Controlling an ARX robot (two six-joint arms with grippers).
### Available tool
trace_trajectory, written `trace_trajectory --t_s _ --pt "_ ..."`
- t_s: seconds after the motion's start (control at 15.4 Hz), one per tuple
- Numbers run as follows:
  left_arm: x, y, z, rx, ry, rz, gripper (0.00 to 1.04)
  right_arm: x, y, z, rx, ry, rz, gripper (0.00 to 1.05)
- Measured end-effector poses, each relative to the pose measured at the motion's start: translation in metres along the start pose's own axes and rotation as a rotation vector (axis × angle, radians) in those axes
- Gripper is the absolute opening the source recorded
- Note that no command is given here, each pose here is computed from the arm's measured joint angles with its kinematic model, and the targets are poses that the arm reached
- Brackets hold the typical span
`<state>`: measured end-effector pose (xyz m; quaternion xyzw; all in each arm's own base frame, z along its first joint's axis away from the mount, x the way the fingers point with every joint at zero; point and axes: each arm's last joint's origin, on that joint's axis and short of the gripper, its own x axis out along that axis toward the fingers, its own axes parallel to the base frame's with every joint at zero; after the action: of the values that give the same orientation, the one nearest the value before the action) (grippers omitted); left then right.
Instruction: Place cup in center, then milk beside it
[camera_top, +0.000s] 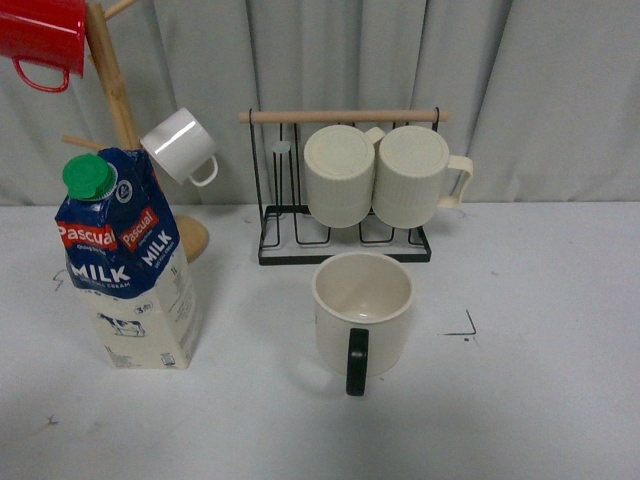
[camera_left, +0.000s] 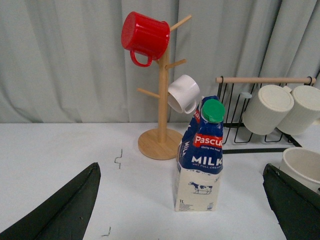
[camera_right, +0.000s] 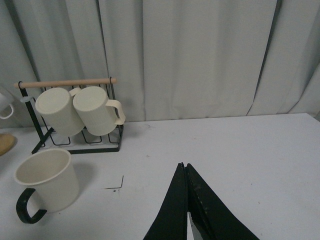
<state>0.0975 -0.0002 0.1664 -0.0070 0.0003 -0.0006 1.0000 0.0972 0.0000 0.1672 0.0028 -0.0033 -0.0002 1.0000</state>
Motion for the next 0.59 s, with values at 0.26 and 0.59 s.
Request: trace_trajectory --t_s 0.26,0.59 --pt "0.0 0.0 0.0 0.0 0.0 0.0 0.98 0.0 0.0 0.0 0.0 0.003 0.0 0.17" --pt "0.006 0.006 0.009 -0.111 0.407 0.159 0.98 0.0 0.0 0.0 -0.002 0.001 0.001 0.85"
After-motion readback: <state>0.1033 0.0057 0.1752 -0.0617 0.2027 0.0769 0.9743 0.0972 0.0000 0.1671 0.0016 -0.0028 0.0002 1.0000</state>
